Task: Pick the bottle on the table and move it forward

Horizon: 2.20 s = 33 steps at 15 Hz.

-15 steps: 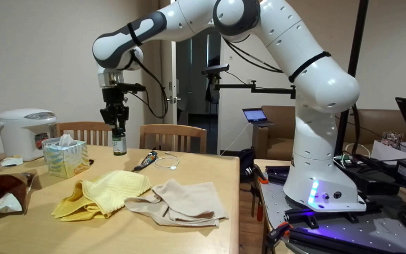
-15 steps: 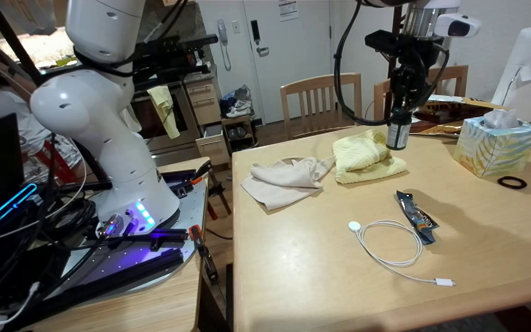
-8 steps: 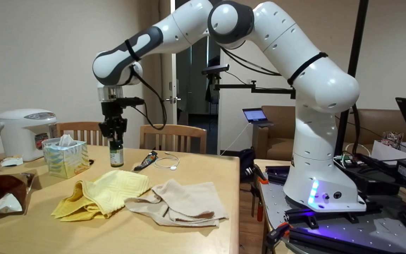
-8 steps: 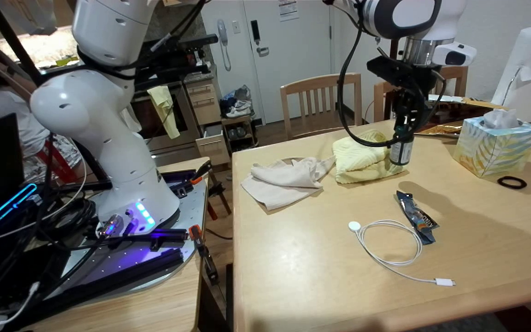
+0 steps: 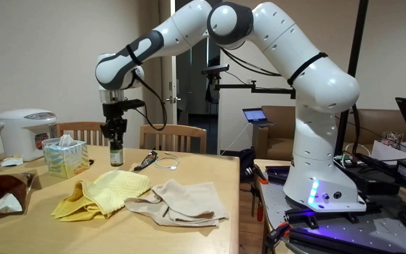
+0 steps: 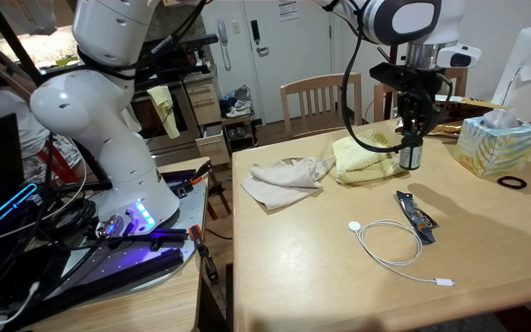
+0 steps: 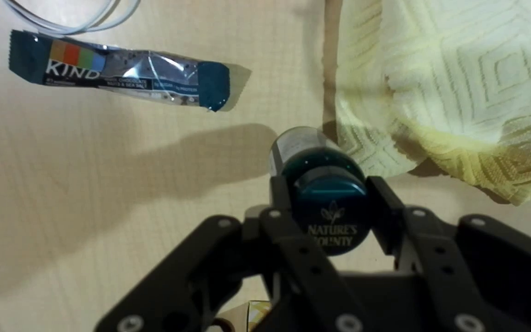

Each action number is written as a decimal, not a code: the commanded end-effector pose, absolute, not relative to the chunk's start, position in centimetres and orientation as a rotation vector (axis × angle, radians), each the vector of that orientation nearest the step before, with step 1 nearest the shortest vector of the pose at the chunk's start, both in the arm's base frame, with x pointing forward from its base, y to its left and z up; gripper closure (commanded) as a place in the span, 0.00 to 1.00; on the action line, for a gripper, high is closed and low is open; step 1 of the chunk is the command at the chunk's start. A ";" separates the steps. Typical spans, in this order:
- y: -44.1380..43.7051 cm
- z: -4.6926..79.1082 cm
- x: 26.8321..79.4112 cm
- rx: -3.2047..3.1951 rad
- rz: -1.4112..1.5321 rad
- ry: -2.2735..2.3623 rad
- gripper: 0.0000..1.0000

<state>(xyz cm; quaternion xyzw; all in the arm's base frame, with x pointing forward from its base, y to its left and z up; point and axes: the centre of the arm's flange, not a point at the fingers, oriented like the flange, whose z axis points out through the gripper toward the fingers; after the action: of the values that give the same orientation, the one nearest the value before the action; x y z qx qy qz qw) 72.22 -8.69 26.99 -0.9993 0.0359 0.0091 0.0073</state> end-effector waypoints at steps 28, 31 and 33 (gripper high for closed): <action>-17.1 26.9 74.0 -3.112 0.018 0.167 0.81; -17.0 26.9 73.8 -3.106 0.071 0.164 0.81; -17.0 26.9 73.7 -3.099 0.108 0.164 0.81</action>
<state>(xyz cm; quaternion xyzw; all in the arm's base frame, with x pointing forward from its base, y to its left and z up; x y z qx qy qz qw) 72.83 -16.36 26.38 -0.9978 0.0624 0.0231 -0.0001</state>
